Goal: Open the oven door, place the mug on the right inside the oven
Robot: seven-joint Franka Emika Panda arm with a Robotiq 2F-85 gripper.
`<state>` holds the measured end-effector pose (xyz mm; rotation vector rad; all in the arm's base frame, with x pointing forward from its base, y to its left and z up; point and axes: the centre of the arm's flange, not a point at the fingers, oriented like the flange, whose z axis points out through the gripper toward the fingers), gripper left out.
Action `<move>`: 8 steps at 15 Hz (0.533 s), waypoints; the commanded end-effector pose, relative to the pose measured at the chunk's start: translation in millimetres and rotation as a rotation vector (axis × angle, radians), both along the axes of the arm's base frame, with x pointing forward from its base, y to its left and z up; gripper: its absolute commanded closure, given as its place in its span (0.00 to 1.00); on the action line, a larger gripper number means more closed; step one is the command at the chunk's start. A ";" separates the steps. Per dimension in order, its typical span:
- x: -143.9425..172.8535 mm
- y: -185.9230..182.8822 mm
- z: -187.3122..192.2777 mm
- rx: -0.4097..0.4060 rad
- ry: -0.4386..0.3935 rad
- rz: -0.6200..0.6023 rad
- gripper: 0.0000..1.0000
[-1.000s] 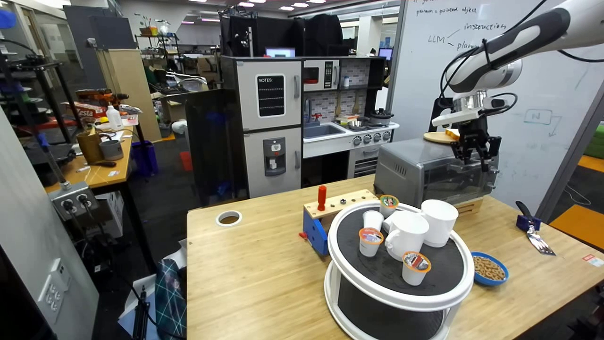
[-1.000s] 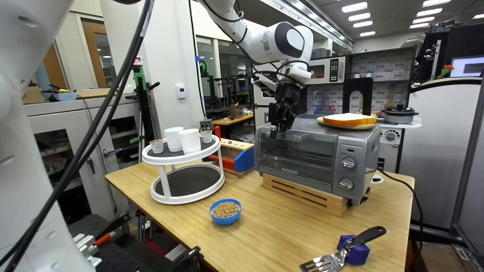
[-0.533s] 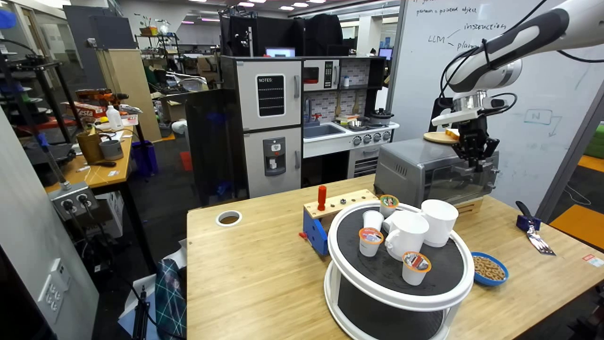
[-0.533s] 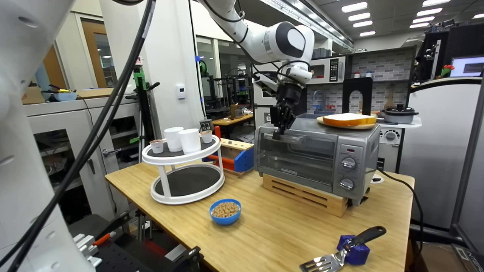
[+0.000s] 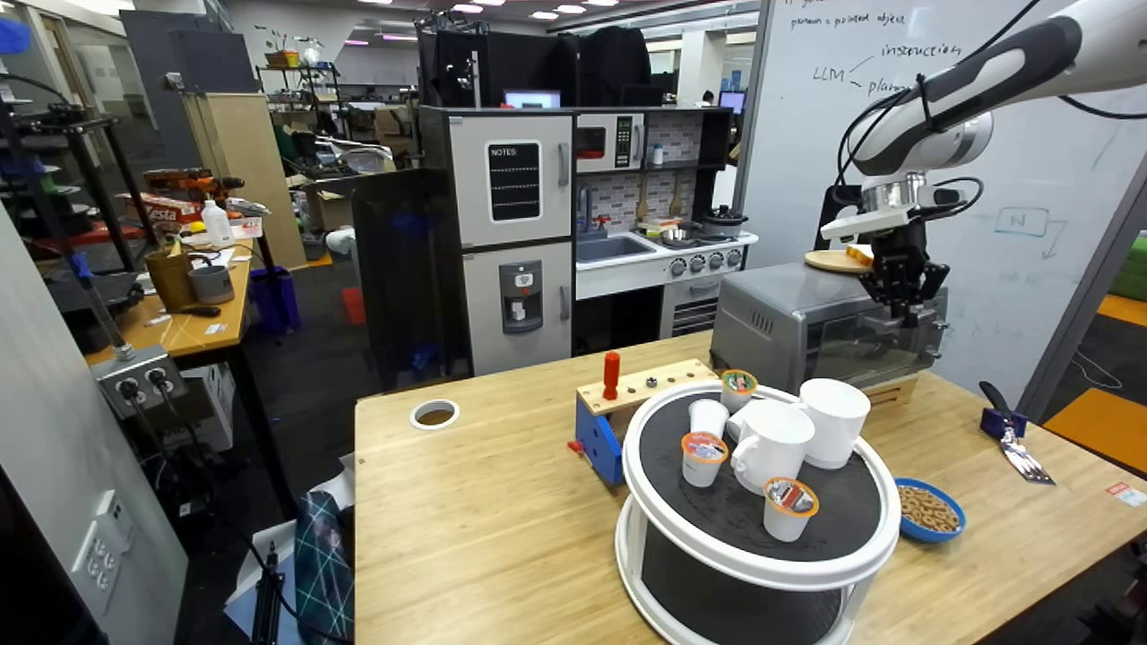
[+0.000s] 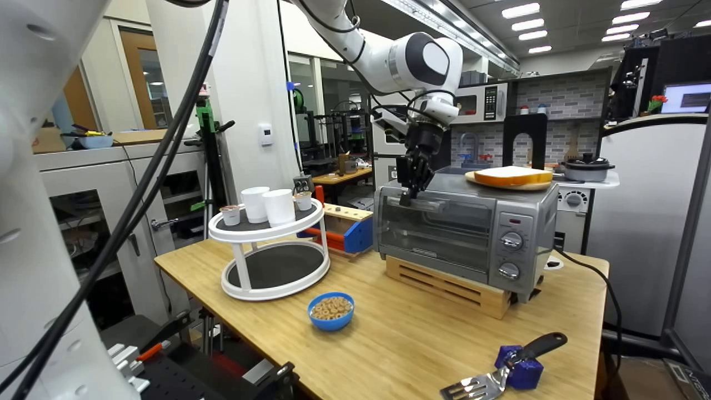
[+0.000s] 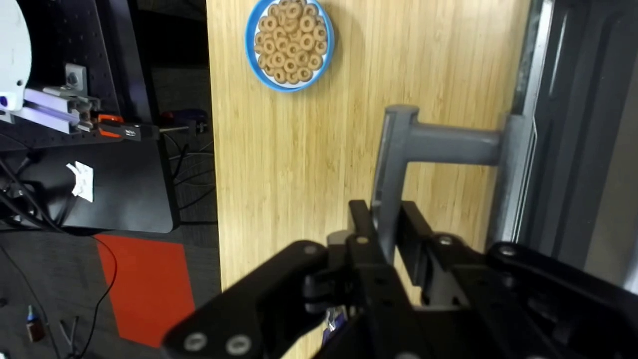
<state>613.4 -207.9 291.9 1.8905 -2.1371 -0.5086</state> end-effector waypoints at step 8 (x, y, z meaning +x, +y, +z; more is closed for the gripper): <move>-46.5 41.8 -0.7 0.073 -0.048 0.067 0.95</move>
